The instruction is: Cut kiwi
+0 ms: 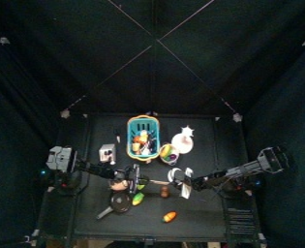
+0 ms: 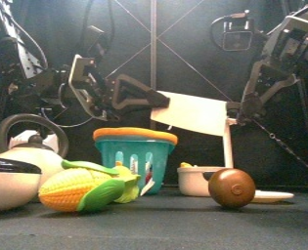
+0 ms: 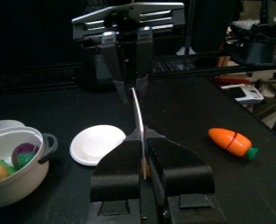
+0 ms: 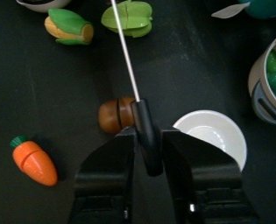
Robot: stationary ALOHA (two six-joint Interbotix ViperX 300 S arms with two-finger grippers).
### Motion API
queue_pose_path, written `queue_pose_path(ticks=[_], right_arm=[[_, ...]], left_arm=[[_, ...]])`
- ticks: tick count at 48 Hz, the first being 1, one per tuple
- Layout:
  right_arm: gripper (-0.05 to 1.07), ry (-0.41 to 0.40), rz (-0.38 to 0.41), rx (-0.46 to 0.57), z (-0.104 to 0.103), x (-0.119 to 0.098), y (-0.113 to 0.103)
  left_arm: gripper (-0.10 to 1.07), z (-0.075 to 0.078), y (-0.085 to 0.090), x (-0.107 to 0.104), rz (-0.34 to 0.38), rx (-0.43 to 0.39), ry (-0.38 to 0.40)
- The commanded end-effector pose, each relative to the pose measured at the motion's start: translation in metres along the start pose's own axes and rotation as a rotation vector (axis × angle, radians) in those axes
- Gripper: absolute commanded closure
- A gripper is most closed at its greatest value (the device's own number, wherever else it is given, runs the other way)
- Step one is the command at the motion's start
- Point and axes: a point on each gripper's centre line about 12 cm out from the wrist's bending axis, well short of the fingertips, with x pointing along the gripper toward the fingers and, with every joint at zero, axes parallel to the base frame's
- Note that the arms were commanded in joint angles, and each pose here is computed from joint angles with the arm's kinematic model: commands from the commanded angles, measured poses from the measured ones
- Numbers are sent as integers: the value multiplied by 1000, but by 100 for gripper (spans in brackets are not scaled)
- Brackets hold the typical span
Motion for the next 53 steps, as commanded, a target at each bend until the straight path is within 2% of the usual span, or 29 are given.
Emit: queue_pose_path(ticks=[1,10,23,39,53], right_arm=[[49,-21,11,9,7,-3,3],[61,-3,4,15,1,-3,1],[63,23,18,37,-7,-4,5],[63,68,38,78,-17,-3,12],[63,96,42,90,-23,2,17]], left_arm=[[59,7,-2,8,-4,-2,-34],[59,-1,-7,16,-18,-4,-22],[59,-6,-19,16,-45,-3,10],[59,-25,-22,23,-56,3,163],[59,-34,-26,25,-75,19,276]])
